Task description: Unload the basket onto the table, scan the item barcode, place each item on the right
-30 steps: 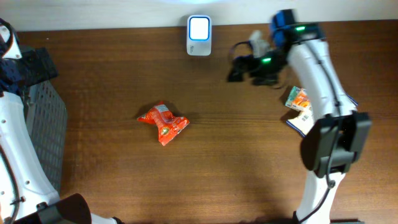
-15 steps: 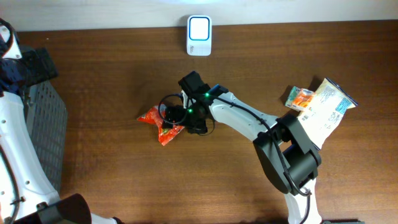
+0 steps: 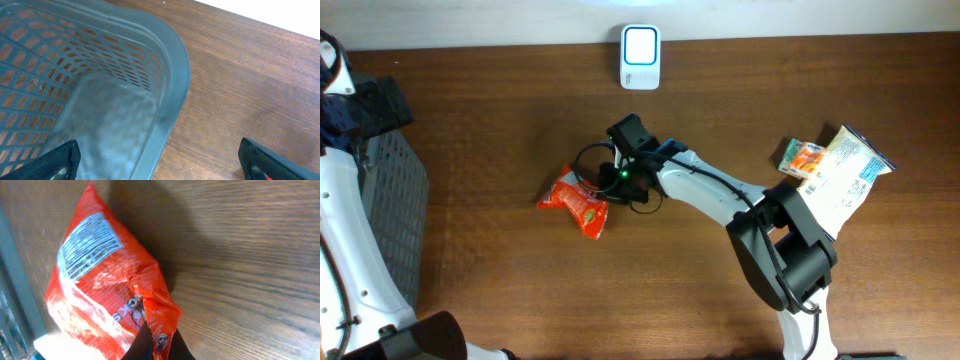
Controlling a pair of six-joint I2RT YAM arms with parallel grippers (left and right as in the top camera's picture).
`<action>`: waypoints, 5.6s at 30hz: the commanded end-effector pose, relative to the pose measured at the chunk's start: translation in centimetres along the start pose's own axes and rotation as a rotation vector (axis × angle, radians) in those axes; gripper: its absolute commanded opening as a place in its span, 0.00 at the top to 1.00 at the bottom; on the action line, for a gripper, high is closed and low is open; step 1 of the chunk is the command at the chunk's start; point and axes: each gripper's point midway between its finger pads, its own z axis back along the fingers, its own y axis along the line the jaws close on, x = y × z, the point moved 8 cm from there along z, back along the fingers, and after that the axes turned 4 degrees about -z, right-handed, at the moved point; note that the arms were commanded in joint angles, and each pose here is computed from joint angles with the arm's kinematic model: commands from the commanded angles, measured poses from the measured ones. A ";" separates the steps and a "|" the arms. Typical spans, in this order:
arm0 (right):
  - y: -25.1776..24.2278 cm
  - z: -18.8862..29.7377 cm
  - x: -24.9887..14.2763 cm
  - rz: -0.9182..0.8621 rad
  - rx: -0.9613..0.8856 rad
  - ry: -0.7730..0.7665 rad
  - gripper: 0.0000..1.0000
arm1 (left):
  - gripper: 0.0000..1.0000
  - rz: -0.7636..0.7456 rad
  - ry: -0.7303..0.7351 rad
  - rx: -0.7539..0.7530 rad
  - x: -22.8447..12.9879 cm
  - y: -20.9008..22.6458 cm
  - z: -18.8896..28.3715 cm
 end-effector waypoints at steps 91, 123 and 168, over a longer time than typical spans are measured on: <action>2.2 9.1 20.1 1.473 -1.240 -0.752 0.96 | 0.01 0.014 -0.018 -0.004 0.1 0.1 0.7; -4.2 36.4 4.1 0.087 -0.354 -0.651 0.96 | 0.01 0.014 -0.018 -0.004 0.1 0.1 0.7; -7.6 40.0 -5.3 0.159 -0.233 -0.500 0.01 | 0.01 0.014 -0.018 -0.004 0.1 0.1 0.7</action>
